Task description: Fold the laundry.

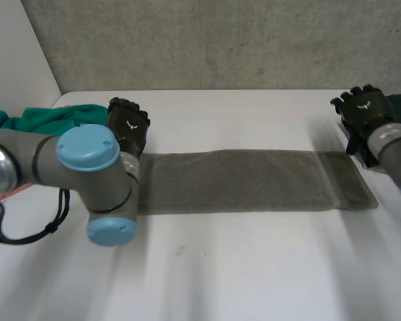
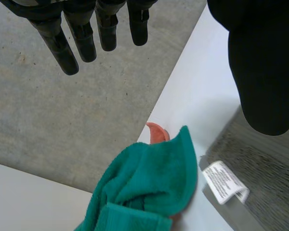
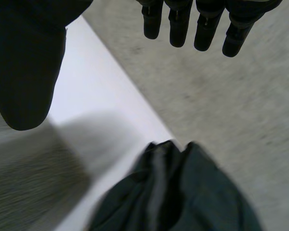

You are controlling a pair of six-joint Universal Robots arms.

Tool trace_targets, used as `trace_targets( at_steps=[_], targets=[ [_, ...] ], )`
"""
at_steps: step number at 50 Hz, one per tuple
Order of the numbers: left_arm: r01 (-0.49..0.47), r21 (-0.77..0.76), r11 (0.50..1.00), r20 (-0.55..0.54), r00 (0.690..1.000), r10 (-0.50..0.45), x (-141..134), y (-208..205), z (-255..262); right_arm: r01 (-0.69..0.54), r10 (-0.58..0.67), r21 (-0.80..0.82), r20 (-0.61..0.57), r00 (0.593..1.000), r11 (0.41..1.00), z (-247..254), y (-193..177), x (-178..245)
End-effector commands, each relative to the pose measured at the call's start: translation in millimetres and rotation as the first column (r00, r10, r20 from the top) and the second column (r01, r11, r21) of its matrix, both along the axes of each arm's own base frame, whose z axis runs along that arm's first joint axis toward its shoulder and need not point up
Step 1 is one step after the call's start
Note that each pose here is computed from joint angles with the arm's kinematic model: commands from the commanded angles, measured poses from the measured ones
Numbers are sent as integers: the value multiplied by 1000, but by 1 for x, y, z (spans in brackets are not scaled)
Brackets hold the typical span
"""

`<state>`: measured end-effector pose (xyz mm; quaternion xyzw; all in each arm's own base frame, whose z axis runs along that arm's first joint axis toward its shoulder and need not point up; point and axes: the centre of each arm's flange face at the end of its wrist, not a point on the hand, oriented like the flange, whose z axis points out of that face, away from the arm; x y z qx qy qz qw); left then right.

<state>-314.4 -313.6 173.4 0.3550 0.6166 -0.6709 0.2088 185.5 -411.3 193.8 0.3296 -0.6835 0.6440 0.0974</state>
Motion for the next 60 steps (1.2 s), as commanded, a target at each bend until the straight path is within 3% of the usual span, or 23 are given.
trace_targets(
  at_steps=[1, 7, 20, 25, 27, 33, 36, 42, 47, 48, 51, 52, 55, 56, 60],
  targets=[
    [13, 65, 998, -95, 995, -7, 19, 34, 7, -30, 17, 243, 55, 998, 970, -15, 33, -34],
    [17, 128, 992, -189, 982, 7, 28, 49, 0, 0, -24, 335, 68, 997, 942, -38, 40, -53],
    [15, 131, 991, -194, 981, 11, 29, 49, 0, 47, -39, 358, -29, 999, 933, -76, 26, -71],
    [16, 115, 993, -202, 979, 8, 30, 51, 8, 307, -286, 164, -138, 948, 938, -60, 4, -117],
    [18, 101, 995, -213, 977, 4, 31, 53, 15, 355, -334, 106, -171, 927, 929, -48, 4, -126],
    [20, 77, 997, -232, 973, -1, 34, 58, 27, 336, -317, -12, -360, 877, 942, -19, 14, -128],
    [18, 79, 997, -233, 973, 1, 36, 59, 28, 314, -300, -32, -398, 867, 949, -17, 15, -121],
    [12, 75, 997, -235, 972, 6, 41, 64, 32, 32, -77, -132, -349, 934, 991, 6, 35, -14],
    [2, 70, 998, -240, 971, 15, 47, 65, 36, -252, 169, -230, -328, 929, 940, 16, 73, 72],
    [-1, 67, 998, -241, 970, 17, 48, 65, 37, -359, 269, -259, -325, 906, 897, 17, 92, 101],
    [-18, 70, 997, -240, 970, 34, 55, 65, 38, -503, 409, -292, -328, 852, 814, 15, 124, 141],
    [-21, 71, 997, -239, 970, 38, 56, 65, 38, -576, 485, -296, -330, 810, 762, 6, 141, 162],
    [-17, 80, 997, -234, 972, 35, 58, 66, 35, -672, 583, -292, -340, 738, 680, -13, 167, 191],
    [-16, 84, 996, -232, 972, 35, 58, 67, 34, -720, 638, -270, -338, 692, 639, -26, 181, 205],
    [-13, 93, 996, -229, 973, 34, 59, 68, 31, -785, 713, -199, -334, 617, 586, -61, 205, 222]
  ],
)
